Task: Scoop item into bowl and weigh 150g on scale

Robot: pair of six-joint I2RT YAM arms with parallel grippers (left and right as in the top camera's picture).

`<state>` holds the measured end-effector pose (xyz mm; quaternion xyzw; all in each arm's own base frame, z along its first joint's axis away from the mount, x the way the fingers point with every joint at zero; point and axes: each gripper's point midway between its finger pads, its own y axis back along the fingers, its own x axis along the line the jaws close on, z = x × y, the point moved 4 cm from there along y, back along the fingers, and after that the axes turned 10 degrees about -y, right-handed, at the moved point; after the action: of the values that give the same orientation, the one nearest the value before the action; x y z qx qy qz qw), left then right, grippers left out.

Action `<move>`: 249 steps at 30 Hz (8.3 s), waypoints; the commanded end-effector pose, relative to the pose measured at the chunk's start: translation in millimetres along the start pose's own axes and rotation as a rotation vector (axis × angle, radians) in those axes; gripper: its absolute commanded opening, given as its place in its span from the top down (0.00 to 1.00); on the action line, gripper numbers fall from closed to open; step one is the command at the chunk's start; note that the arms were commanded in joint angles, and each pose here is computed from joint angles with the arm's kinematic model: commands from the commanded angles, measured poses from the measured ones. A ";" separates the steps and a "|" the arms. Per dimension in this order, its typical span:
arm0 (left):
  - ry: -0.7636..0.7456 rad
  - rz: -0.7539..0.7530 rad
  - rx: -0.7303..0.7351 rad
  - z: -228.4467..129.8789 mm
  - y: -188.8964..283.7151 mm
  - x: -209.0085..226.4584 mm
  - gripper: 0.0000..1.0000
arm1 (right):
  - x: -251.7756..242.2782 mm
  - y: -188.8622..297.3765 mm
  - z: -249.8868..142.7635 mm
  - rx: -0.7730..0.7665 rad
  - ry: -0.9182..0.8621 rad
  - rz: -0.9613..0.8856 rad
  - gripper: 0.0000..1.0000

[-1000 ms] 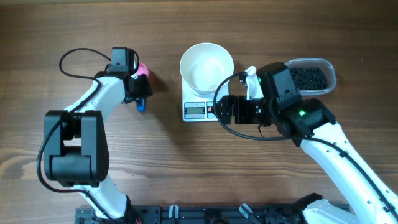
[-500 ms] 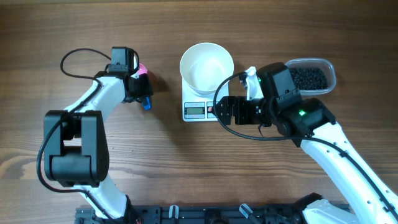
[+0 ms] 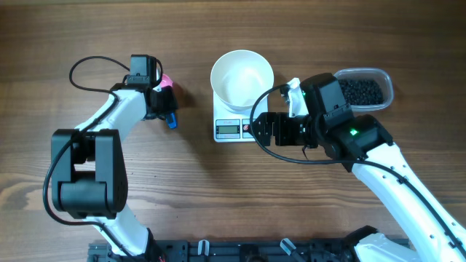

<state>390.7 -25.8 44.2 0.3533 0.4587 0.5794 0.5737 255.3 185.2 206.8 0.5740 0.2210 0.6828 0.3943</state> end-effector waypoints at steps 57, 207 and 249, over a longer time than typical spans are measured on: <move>-0.076 -1.479 0.193 17.3 241.0 -168.9 0.96 | 123.2 -1.4 38.3 0.209 0.090 0.840 0.71; 0.177 -0.525 -0.029 6.8 110.7 -27.1 0.00 | -153.2 234.0 99.8 -0.525 -0.329 -0.585 0.01; 0.177 -0.525 -0.029 6.8 110.7 -27.1 0.00 | -303.8 40.5 37.4 -0.548 -0.578 -0.227 0.23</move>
<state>362.1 -43.9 147.3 0.1615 0.5879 0.4440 0.6566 284.4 -87.5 51.7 0.5985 -0.0470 0.4451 0.6645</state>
